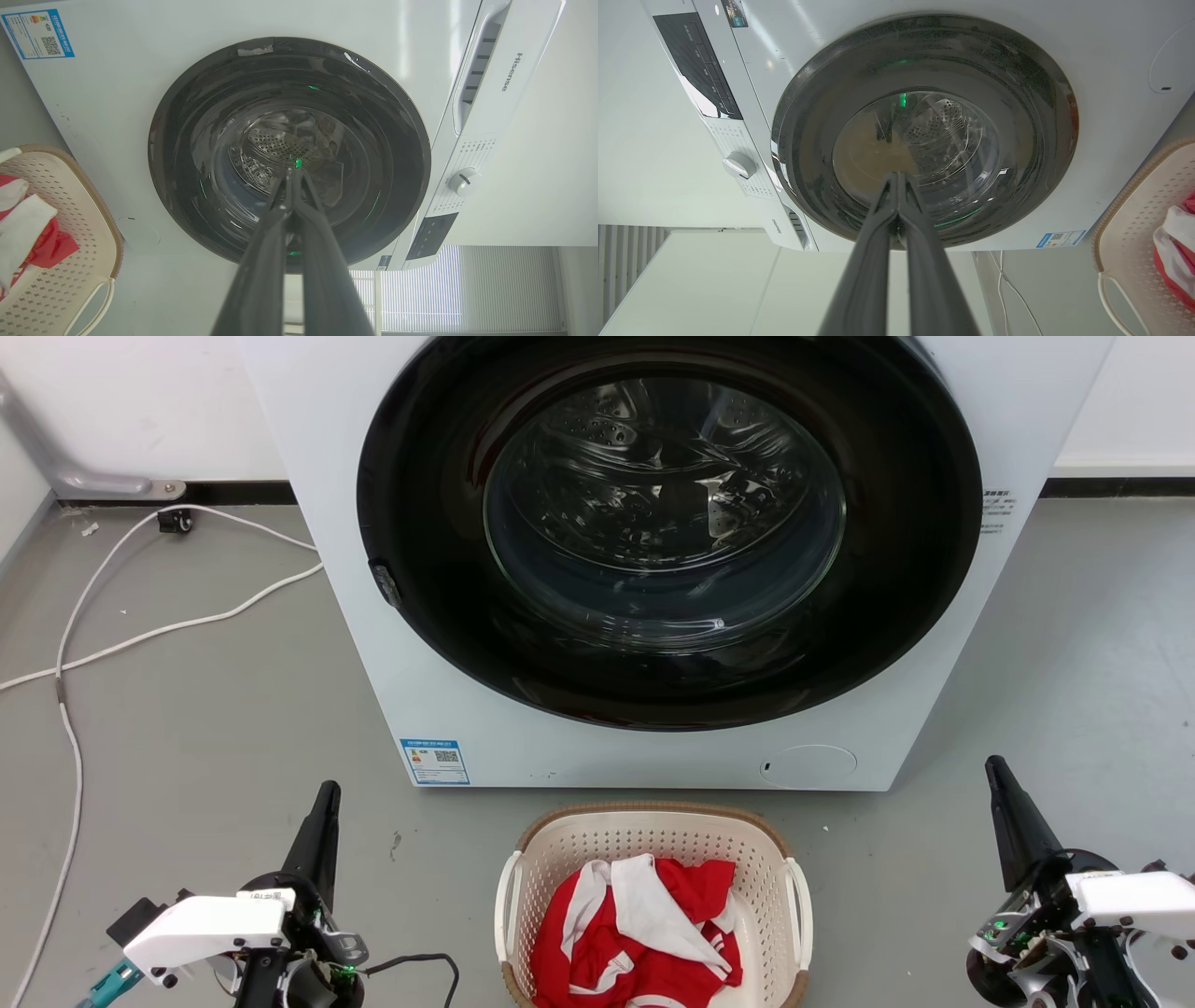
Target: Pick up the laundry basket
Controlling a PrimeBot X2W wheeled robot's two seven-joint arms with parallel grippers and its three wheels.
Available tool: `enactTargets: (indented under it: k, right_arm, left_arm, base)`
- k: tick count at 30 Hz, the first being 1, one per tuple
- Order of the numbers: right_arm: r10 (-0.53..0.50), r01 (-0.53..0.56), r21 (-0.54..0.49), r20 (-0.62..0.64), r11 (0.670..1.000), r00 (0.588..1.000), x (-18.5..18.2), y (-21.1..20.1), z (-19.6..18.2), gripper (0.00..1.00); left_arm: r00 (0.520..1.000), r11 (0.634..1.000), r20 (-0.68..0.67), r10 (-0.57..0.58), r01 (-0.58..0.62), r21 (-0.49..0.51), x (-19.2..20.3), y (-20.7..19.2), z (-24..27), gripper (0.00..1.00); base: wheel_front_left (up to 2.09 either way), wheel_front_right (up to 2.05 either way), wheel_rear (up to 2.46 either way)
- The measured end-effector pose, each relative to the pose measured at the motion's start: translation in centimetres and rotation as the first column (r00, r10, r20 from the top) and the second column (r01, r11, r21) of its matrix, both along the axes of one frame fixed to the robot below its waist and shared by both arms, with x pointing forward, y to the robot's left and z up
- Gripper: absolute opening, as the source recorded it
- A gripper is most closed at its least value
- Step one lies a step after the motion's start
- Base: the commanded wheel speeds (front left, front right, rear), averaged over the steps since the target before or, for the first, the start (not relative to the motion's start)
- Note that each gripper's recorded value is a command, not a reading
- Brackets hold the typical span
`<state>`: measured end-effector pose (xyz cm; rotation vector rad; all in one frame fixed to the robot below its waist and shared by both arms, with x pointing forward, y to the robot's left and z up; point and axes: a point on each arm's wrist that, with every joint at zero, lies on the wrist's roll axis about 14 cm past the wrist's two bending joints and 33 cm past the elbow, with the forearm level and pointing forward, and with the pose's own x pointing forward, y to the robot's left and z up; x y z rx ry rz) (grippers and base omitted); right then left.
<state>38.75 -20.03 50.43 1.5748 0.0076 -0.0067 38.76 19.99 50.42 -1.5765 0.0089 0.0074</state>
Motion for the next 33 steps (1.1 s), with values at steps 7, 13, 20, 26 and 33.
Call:
enactTargets:
  k: [7, 13, 20, 26, 33]
  right_arm:
    - [0.0, 0.0, 0.0, 0.0, 1.0, 1.0, 0.0, -0.01, 0.0, 0.0]
    - [-0.001, 0.001, 0.0, 0.0, 1.0, 1.0, 0.0, -0.01, 0.0, 0.0]
    - [-0.001, 0.001, 0.0, 0.0, 1.0, 1.0, 0.0, -0.02, 0.0, 0.0]
    - [-0.001, 0.001, 0.0, 0.0, 1.0, 1.0, 0.0, -0.02, 0.0, 0.0]
    - [-0.001, 0.001, 0.0, 0.0, 1.0, 1.0, 0.0, -0.02, 0.0, 0.0]
  left_arm:
    - [1.0, 1.0, 0.0, 0.0, 0.0, 0.001, 0.0, 0.0, 0.0, 0.0]
    - [1.0, 1.0, 0.0, 0.001, -0.001, 0.0, 0.0, 0.01, 0.0, 0.0]
    - [1.0, 1.0, 0.0, 0.001, -0.001, 0.0, 0.0, 0.01, 0.0, 0.0]
    - [1.0, 1.0, 0.0, 0.001, -0.001, 0.002, 0.0, 0.02, -0.01, 0.0]
    - [1.0, 1.0, 0.0, 0.001, -0.001, 0.002, 0.0, 0.02, 0.0, 0.0]
  base:
    - [0.0, 0.0, 0.0]
    - [0.0, 0.0, 0.0]
    - [0.0, 0.0, 0.0]
    - [0.0, 0.0, 0.0]
    - [0.0, 0.0, 0.0]
